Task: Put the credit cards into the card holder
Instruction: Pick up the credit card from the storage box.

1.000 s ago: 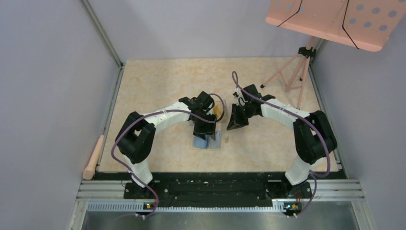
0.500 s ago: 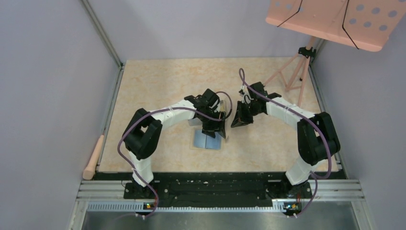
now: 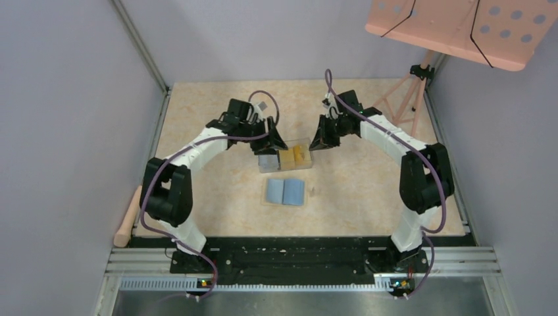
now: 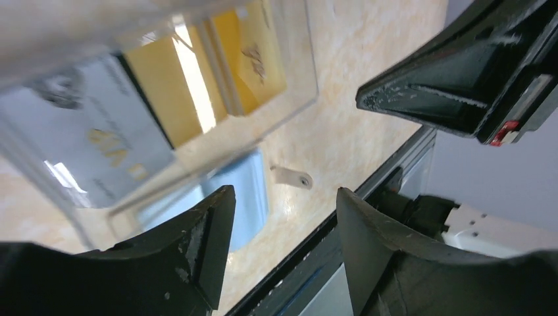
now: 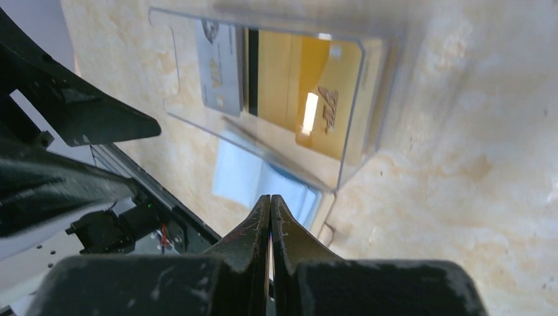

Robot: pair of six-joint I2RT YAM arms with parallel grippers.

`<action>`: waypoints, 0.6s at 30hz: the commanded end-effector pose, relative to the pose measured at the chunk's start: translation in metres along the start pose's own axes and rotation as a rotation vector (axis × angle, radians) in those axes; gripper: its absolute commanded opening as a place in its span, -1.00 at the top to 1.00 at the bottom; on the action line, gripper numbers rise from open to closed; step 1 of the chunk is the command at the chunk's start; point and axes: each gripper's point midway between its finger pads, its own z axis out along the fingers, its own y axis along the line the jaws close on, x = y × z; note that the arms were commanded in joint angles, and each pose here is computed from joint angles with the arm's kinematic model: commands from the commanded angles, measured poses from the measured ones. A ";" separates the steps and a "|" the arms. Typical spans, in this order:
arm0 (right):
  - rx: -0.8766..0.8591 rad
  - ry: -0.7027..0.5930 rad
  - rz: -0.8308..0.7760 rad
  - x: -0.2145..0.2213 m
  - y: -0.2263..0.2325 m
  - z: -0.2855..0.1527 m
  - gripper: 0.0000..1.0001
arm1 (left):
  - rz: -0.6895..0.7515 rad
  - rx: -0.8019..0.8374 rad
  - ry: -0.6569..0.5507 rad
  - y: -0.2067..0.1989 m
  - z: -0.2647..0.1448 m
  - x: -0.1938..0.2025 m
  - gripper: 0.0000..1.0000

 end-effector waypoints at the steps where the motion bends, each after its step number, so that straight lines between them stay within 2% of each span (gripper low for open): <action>1: -0.043 -0.031 -0.005 -0.036 0.017 0.012 1.00 | -0.069 0.099 -0.069 0.014 -0.023 -0.039 -0.24; 5: -0.071 -0.017 -0.014 -0.054 0.036 0.034 0.98 | -0.100 0.010 -0.082 0.052 -0.034 -0.059 -0.17; 11: -0.078 0.071 -0.010 -0.048 0.056 0.087 0.81 | -0.060 -0.189 0.034 0.097 -0.035 -0.055 0.03; 18: -0.078 0.175 -0.014 -0.016 0.066 0.131 0.45 | -0.018 -0.320 0.092 0.128 -0.035 -0.044 0.10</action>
